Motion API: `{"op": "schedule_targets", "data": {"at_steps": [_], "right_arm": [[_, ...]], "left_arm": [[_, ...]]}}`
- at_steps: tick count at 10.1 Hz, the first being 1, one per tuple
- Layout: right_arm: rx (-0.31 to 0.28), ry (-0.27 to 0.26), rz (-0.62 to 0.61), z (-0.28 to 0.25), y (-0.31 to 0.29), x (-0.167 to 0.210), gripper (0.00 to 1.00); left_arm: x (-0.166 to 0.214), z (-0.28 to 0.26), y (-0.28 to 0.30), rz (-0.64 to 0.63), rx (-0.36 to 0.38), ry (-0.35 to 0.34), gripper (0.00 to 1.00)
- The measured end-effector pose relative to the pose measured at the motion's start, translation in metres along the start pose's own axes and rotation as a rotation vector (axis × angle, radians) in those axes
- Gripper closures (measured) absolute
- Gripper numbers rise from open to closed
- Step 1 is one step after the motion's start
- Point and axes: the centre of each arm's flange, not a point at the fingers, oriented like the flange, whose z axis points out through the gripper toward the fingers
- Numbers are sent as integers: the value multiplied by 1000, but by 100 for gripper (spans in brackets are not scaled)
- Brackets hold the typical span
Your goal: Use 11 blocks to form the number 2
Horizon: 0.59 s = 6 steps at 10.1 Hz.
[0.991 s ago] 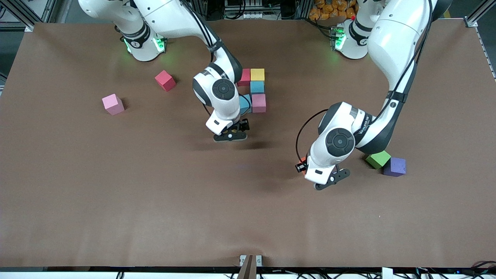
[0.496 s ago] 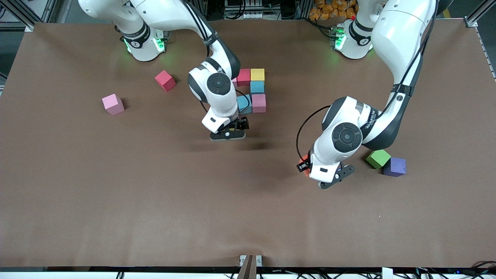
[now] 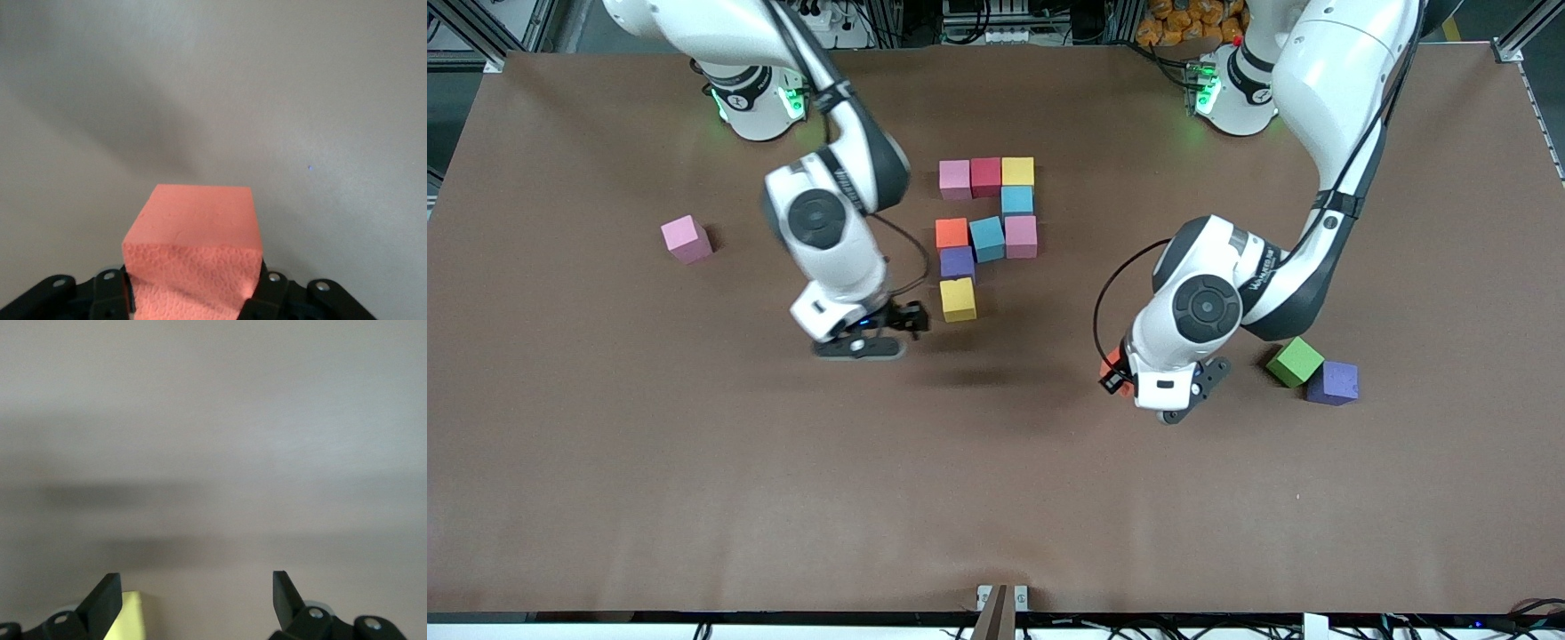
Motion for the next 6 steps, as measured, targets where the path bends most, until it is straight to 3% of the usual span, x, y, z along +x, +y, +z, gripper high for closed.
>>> {"op": "schedule_targets", "data": {"at_steps": [4,6], "right_arm": [[-9,-54,-33,-50,102,26,0],[-4,-52,-48,-70,179,41,0]], "left_arm": [[-66,35,18,-290,-19,-26,41],[-89,52,26,-415,-83,-43,41]]}}
